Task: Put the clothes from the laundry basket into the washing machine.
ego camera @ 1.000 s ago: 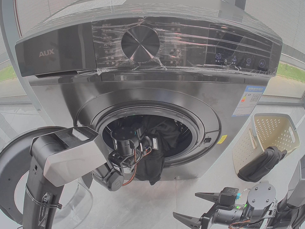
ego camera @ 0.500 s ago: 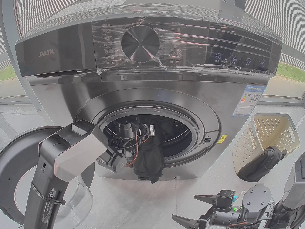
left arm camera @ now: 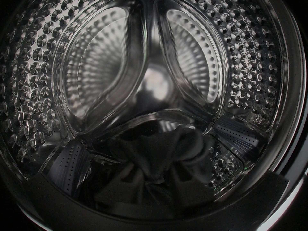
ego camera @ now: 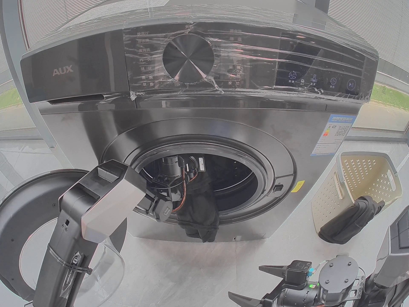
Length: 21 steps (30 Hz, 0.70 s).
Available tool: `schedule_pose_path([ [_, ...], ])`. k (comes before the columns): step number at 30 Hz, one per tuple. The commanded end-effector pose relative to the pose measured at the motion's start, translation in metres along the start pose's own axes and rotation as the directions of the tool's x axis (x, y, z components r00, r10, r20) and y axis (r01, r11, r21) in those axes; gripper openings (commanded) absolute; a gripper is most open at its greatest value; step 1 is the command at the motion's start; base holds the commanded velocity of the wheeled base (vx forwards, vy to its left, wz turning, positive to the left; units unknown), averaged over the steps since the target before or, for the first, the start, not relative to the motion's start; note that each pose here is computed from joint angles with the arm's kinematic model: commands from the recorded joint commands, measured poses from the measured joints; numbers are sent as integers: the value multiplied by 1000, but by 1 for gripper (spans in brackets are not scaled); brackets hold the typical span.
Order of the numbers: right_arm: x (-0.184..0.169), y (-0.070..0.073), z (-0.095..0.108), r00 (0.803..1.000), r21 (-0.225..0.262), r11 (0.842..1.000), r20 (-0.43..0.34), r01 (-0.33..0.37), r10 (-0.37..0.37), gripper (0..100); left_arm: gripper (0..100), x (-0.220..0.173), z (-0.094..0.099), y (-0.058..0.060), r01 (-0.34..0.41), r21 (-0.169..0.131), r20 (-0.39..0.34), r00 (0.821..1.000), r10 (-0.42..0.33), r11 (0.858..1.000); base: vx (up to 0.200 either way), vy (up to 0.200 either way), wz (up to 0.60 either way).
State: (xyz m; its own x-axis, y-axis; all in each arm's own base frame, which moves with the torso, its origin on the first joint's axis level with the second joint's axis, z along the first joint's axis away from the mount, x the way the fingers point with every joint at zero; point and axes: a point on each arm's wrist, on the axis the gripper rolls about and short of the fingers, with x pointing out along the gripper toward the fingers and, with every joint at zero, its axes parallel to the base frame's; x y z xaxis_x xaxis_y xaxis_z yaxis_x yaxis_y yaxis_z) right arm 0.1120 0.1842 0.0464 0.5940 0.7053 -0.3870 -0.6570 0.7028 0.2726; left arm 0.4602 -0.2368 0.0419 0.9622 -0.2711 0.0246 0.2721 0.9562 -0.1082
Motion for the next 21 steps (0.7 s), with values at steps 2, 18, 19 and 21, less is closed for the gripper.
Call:
schedule_pose_path([
  [2,-3,-1,-4,1000,-5,1000,-20,5,-5,100,100,-5,6,-10,21,-9,11,1000,-21,1000,0,0,0],
  [18,-3,-3,-1,1000,-2,1000,-8,14,-14,100,100,-108,-10,-21,194,75,-441,886,-142,978,0,0,0],
  [19,-3,-4,-2,1000,-5,1000,-12,16,-16,100,100,-111,-18,-20,200,85,-469,872,-138,976,0,0,0],
  [21,-3,-3,-2,1000,-5,1000,-14,15,-15,100,100,-111,-23,-21,201,87,-480,867,-136,976,0,0,0],
])
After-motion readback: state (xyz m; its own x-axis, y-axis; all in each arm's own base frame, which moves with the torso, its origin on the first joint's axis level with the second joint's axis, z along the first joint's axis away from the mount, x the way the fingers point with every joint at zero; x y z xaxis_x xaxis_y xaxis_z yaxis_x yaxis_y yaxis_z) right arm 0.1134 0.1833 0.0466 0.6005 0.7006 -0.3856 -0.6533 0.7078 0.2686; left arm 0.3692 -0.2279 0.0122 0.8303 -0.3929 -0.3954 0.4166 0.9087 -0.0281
